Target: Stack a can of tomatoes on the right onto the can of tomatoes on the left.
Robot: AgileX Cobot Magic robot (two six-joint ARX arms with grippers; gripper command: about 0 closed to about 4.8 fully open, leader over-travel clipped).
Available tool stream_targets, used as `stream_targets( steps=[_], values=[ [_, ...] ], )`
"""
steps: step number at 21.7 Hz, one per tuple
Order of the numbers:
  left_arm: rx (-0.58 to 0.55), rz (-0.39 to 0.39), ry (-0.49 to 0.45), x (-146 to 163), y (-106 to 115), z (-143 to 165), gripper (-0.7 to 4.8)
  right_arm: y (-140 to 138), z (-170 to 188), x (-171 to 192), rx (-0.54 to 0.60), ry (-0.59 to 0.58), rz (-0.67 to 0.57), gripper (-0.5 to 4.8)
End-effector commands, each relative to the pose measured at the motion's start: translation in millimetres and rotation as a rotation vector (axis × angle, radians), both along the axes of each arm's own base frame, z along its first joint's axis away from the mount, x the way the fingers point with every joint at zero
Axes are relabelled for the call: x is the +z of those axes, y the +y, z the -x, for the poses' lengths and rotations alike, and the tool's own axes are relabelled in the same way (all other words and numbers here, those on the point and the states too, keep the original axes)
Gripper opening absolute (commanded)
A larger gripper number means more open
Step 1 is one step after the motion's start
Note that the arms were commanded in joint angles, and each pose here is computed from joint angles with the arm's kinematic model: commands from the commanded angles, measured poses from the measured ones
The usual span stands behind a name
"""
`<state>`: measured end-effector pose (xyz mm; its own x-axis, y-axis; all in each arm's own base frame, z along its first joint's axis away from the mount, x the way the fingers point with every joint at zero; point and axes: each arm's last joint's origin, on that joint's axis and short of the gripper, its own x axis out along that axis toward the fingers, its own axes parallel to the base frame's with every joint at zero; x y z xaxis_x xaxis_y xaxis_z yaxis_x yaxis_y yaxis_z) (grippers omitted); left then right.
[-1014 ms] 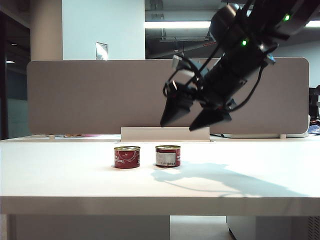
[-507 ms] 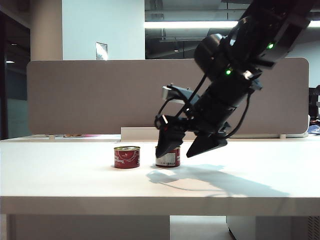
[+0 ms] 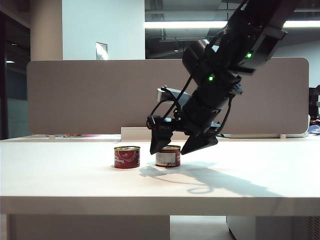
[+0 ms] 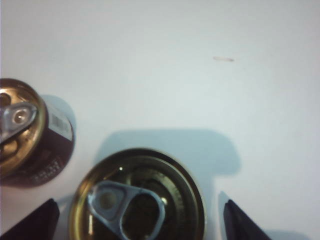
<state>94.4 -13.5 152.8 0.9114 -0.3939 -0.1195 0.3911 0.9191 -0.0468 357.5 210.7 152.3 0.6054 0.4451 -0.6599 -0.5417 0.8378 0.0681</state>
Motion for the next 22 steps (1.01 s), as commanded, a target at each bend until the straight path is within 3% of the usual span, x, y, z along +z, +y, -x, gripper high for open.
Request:
stream_targets(
  steps=[1, 9, 13, 17, 22],
  values=[
    [-0.003, 0.0, 0.0, 0.6, 0.0, 0.1, -0.06, 1.6, -1.2, 1.5, -0.005, -0.008, -0.007, 4.79],
    [-0.003, 0.0, 0.0, 0.6, 0.0, 0.1, -0.06, 3.1, -3.7, -5.5, -0.005, -0.013, -0.01, 4.71],
    [-0.003, 0.0, 0.0, 0.6, 0.0, 0.1, -0.06, 3.5, -5.2, -5.6, -0.016, -0.032, -0.01, 3.9],
    [-0.003, 0.0, 0.001, 0.6, 0.0, 0.1, -0.06, 4.3, -6.5, -3.7, -0.017, -0.054, -0.023, 3.79],
    [-0.003, 0.0, 0.0, 0.6, 0.0, 0.1, -0.06, 4.5, -6.8, -4.4, -0.016, -0.056, -0.024, 2.62]
  ],
)
